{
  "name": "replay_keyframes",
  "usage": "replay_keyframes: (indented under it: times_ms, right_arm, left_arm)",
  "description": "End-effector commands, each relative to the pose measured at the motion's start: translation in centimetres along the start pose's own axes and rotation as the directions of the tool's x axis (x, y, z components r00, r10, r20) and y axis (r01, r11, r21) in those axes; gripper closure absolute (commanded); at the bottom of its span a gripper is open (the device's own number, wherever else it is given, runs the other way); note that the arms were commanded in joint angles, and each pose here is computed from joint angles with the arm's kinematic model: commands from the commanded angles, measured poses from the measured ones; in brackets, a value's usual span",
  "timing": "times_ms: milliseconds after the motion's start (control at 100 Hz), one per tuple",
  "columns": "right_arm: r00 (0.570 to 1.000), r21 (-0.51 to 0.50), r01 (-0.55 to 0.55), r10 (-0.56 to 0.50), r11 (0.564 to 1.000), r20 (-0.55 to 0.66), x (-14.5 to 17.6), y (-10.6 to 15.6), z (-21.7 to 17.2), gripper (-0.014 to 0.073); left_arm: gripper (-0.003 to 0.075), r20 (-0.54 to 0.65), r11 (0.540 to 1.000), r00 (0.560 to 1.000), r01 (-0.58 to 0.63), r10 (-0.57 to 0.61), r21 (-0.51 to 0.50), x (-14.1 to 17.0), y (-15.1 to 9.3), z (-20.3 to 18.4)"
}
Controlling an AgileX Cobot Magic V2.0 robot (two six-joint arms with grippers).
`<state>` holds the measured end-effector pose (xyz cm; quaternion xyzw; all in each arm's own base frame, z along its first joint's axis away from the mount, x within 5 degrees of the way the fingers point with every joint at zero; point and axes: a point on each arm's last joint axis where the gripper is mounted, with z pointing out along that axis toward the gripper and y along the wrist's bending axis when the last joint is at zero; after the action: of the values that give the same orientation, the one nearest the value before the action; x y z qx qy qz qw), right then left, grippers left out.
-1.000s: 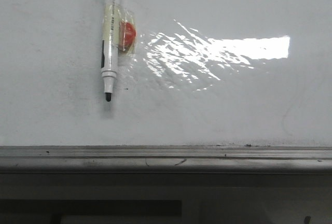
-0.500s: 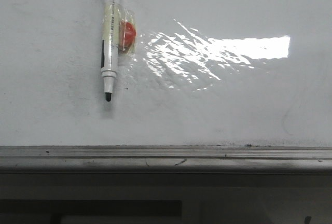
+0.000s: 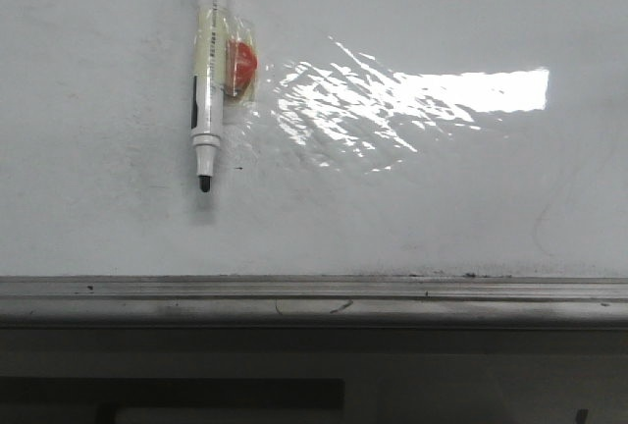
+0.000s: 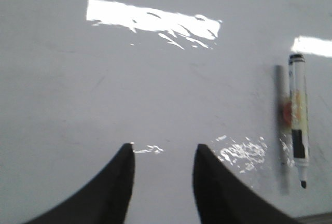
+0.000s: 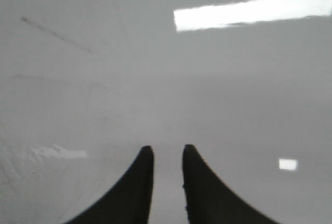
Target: Write number 9 on whiteboard
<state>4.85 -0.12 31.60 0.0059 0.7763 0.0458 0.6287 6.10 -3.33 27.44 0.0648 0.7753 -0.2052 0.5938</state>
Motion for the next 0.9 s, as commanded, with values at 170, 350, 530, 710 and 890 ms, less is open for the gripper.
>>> replay_keyframes:
  times_ms: [170, 350, 530, 710, 890]
  right_arm:
    - [0.991, -0.038, 0.076, -0.079, 0.996, -0.104, -2.6, 0.8, 1.9, 0.0155]
    - [0.99, -0.069, 0.083, -0.09, 0.994, -0.11, -2.6, 1.0, 2.0, 0.0155]
    - [0.99, -0.07, 0.083, -0.091, 0.994, -0.11, -2.6, 1.0, 2.0, 0.0155]
    - [0.99, -0.07, 0.083, -0.091, 0.994, -0.11, -2.6, 1.0, 2.0, 0.0155]
    - [0.99, -0.07, 0.081, -0.089, 0.994, -0.11, -2.6, 1.0, 2.0, 0.0155]
  left_arm:
    - [0.0332, -0.289, 0.978, 0.954, -0.024, 0.084, 0.205, -3.2, -1.2, 5.0]
    - [0.0332, -0.336, 0.959, 0.941, 0.049, 0.05, 0.281, -3.5, -2.0, 7.7]
    - [0.0332, -0.294, 0.943, 0.952, 0.015, 0.089, 0.334, -3.8, -4.1, 9.6]
    - [0.0332, -0.26, 0.942, 0.963, 0.021, 0.071, 0.335, -2.7, -6.8, 11.6]
    - [0.0332, -0.279, 0.954, 0.959, 0.041, 0.046, 0.295, -1.3, -8.3, 13.2]
